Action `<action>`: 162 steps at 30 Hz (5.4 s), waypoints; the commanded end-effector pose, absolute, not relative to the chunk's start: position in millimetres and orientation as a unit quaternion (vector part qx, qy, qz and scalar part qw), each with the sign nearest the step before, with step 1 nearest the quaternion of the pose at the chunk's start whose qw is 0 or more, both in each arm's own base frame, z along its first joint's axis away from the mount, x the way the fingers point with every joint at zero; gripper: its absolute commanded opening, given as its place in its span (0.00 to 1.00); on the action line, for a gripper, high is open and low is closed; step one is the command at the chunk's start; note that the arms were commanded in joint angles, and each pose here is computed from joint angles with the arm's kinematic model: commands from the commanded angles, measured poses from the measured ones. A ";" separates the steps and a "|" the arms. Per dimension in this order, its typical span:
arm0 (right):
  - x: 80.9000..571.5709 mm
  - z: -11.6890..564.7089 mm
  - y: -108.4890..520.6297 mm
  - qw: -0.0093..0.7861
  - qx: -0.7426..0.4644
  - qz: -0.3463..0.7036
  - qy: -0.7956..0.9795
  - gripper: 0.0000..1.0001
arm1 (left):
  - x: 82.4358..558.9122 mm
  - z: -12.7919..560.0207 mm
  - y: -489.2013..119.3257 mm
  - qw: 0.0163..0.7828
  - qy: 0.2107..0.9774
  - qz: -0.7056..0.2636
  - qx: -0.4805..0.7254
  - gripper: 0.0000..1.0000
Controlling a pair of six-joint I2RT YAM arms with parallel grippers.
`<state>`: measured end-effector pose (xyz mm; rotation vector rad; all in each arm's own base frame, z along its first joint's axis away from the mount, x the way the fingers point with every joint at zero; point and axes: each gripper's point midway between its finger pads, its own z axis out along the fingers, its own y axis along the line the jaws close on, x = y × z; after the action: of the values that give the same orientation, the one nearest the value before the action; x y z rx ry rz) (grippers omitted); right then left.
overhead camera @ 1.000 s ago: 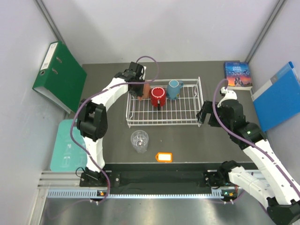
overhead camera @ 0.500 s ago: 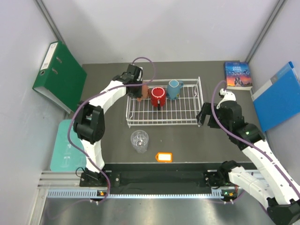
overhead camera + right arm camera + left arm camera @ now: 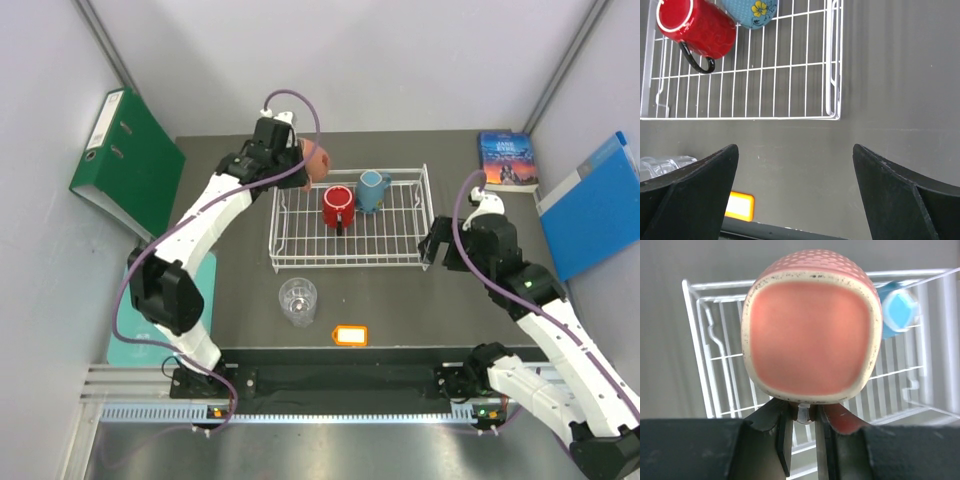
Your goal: Unload the cups from the dish rack
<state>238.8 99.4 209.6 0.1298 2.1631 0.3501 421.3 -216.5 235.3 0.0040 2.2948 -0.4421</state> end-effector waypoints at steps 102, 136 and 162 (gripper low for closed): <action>391.9 213.7 -55.2 0.348 0.354 -0.091 0.863 0.00 | 257.9 227.5 -193.2 0.376 0.893 -0.208 -0.132 0.99; 421.5 80.4 -76.0 0.213 0.363 -0.066 0.905 0.08 | 268.4 198.0 -209.7 0.331 0.917 -0.184 -0.125 0.99; 406.0 285.8 -10.2 0.432 0.303 0.081 0.846 0.41 | 297.9 213.3 -228.9 0.357 0.913 -0.179 -0.080 0.99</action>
<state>419.1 -36.8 229.4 0.8920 2.2202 0.1305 272.4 -214.2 186.9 -0.2670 2.4344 -0.4473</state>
